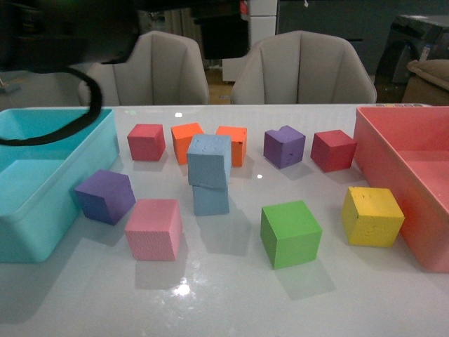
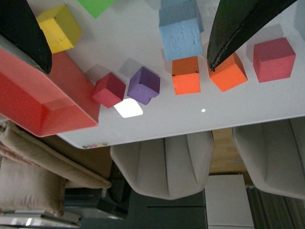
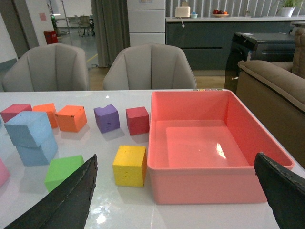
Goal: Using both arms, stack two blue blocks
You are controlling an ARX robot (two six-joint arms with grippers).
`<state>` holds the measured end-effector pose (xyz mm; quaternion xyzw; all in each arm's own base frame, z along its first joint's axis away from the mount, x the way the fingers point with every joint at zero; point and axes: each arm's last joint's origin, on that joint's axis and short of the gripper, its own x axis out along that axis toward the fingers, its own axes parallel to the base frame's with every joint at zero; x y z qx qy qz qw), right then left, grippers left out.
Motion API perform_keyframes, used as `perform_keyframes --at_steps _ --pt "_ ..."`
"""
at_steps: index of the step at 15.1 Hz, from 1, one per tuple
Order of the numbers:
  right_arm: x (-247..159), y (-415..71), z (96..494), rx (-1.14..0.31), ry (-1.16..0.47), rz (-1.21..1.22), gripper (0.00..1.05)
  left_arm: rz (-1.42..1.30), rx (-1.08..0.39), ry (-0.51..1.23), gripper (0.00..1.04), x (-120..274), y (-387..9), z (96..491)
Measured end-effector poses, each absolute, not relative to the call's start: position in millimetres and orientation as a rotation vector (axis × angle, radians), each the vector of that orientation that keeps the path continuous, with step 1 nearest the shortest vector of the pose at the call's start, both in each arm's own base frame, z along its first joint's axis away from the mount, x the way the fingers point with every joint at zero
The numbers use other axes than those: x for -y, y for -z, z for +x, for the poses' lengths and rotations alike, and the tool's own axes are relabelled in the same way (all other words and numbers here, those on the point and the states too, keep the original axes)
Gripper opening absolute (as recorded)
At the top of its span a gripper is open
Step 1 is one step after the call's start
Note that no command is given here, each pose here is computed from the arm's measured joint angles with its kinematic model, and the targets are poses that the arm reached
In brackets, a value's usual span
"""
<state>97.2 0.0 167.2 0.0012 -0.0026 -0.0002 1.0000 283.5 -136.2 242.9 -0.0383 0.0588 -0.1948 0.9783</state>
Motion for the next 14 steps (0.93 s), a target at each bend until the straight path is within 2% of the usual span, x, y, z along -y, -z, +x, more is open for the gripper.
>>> perform_keyframes --at_steps 1,3,4,6,8,9,14 --pt "0.0 -167.2 97.2 0.005 0.0 0.002 0.98 -0.064 -0.056 0.336 0.94 123.9 -247.5 261.3" --pt "0.0 -167.2 97.2 0.005 0.0 0.002 0.98 -0.008 -0.055 0.03 0.69 71.8 -238.7 213.0" --pt "0.0 -167.2 97.2 0.005 0.0 0.002 0.98 0.003 -0.08 -0.02 0.56 46.2 -226.7 189.2" --pt "0.0 -167.2 97.2 0.005 0.0 0.002 0.98 -0.017 -0.002 -0.01 0.31 26.5 -220.8 160.7" --pt "0.0 -167.2 97.2 0.005 0.0 0.002 0.98 -0.019 0.008 0.002 0.06 19.4 -210.2 150.5" --pt "0.0 -167.2 97.2 0.005 0.0 0.002 0.98 -0.013 -0.017 -0.002 0.02 16.2 -200.3 146.7" --pt "0.0 -167.2 97.2 0.005 0.0 0.002 0.98 -0.014 -0.007 -0.02 0.02 -1.2 -184.3 129.7"
